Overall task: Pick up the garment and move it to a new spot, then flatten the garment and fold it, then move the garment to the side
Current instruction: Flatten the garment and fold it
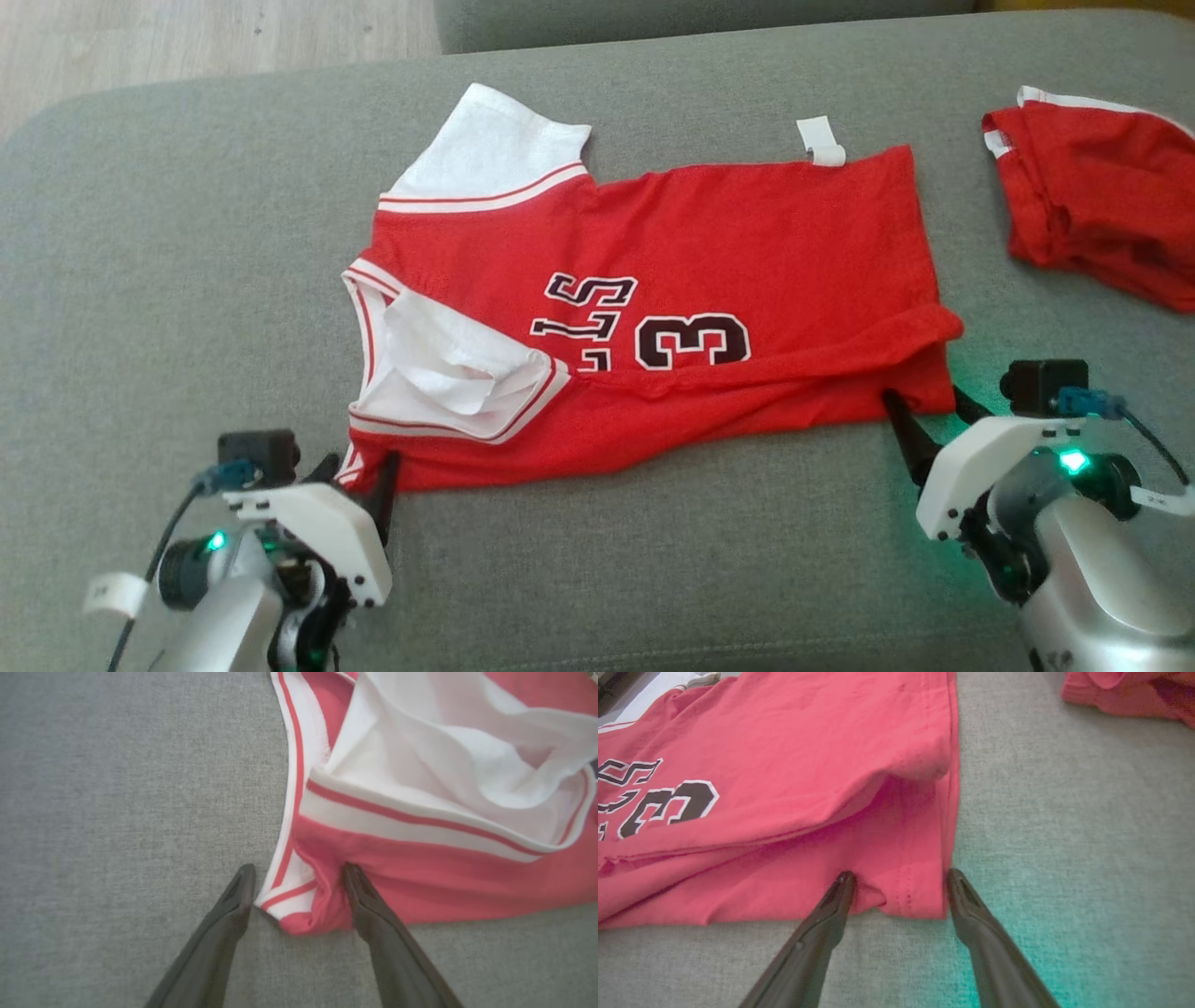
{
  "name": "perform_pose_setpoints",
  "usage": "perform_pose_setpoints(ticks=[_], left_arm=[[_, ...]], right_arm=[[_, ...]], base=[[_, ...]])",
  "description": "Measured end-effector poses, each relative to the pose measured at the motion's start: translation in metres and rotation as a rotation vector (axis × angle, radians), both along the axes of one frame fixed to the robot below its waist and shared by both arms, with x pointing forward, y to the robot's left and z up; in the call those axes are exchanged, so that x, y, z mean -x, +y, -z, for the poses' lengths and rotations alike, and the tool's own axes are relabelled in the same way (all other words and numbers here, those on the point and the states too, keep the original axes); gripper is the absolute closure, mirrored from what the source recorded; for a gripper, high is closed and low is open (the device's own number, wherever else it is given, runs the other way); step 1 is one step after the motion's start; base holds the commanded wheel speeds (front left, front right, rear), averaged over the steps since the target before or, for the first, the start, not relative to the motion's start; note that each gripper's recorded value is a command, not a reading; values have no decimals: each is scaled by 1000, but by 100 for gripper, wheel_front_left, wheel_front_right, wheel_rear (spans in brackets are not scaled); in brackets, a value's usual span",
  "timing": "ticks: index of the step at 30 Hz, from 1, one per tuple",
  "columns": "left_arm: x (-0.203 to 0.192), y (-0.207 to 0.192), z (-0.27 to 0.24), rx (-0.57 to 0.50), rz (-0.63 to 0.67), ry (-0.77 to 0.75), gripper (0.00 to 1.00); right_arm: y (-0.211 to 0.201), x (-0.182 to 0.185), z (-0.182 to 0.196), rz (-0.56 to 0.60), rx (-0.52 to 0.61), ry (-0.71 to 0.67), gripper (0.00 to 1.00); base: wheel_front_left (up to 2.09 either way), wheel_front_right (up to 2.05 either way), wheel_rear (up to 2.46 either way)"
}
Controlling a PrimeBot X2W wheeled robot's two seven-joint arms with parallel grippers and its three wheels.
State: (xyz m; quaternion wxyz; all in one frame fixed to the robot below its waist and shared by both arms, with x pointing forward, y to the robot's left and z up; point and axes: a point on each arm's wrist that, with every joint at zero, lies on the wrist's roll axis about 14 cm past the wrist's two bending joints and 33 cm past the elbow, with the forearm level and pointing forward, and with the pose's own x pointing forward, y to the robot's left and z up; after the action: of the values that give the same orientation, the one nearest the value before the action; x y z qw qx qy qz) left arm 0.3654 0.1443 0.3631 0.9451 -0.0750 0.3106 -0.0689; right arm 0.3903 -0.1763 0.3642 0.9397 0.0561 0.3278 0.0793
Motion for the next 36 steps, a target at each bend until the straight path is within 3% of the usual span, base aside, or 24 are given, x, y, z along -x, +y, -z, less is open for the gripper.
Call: perform_pose_setpoints(ticks=[2, 3, 4, 5, 6, 7, 8, 21, 27, 36], left_arm=[[-3, 1, 1, 3, 3, 7, 0], [-4, 0, 1, 8, 9, 13, 0], [-5, 0, 1, 13, 11, 21, 12], [-5, 1, 4, 15, 8, 39, 40], [-4, 1, 5, 14, 7, 51, 58], [-5, 2, 5, 11, 6, 55, 85], [-7, 2, 4, 16, 4, 53, 100], [19, 0, -8, 53, 25, 50, 100], [38, 3, -19, 38, 49, 59, 100], [82, 5, -7, 43, 63, 201, 100]], right_arm=[[3, -2, 0, -9, 0, 2, 0], [4, -3, 1, -12, -3, 4, 7], [5, -3, 1, -15, -4, 5, 42], [6, -4, 0, -17, -5, 2, 58], [6, -5, 0, -17, -6, 0, 81], [6, -5, -1, -18, -5, -6, 100], [6, -5, -1, -18, -6, -6, 100], [-9, -4, -36, -31, 17, -118, 100], [-17, 34, -17, -67, 42, 5, 100], [-18, 78, -1, -107, 31, 189, 100]], base=[[0, 0, 0], [0, 0, 0], [0, 0, 0], [0, 0, 0], [0, 0, 0], [0, 0, 0], [0, 0, 0], [0, 0, 0], [0, 0, 0], [0, 0, 0]])
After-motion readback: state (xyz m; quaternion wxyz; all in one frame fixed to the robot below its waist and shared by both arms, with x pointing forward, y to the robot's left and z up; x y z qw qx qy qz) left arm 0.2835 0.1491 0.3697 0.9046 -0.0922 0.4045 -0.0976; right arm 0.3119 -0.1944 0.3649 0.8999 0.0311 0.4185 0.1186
